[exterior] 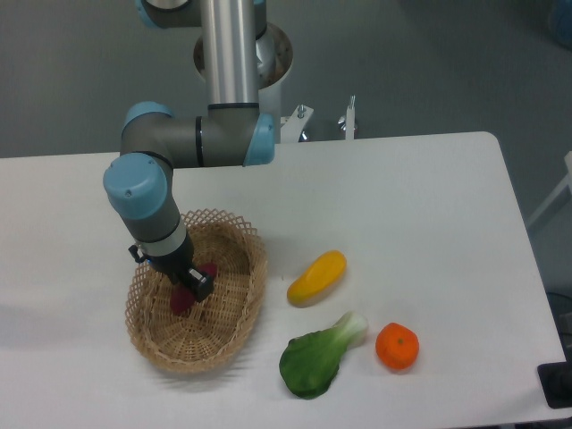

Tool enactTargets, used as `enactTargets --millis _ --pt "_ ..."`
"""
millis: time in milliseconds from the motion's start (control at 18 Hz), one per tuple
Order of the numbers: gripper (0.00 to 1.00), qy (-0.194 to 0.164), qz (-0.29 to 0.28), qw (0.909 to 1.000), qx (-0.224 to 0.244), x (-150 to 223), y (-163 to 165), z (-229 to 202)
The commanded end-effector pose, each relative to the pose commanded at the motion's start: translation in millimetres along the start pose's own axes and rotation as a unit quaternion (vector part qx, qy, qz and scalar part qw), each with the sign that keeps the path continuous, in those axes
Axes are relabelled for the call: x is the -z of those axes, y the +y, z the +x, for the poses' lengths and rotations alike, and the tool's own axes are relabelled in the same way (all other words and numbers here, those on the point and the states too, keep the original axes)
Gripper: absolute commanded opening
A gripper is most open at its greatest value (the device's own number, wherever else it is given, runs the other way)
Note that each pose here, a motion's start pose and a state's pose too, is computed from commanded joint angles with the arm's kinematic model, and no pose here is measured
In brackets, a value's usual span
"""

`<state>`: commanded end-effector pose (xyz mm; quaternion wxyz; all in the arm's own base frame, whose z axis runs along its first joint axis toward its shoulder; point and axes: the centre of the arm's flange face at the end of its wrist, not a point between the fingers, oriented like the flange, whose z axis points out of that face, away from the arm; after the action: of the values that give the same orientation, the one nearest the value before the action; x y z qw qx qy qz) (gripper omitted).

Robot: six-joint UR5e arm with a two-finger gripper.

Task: Place the sweet potato in the basket

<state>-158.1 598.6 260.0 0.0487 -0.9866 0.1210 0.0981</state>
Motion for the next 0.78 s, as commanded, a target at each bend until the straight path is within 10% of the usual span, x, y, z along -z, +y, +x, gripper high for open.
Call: enactTargets --millis 389,778 --pt "1.0 -0.063 0.059 0.9956 0.036 78 -19 -73" --pt "1.0 -0.082 0.041 0.993 0.074 121 55 -178"
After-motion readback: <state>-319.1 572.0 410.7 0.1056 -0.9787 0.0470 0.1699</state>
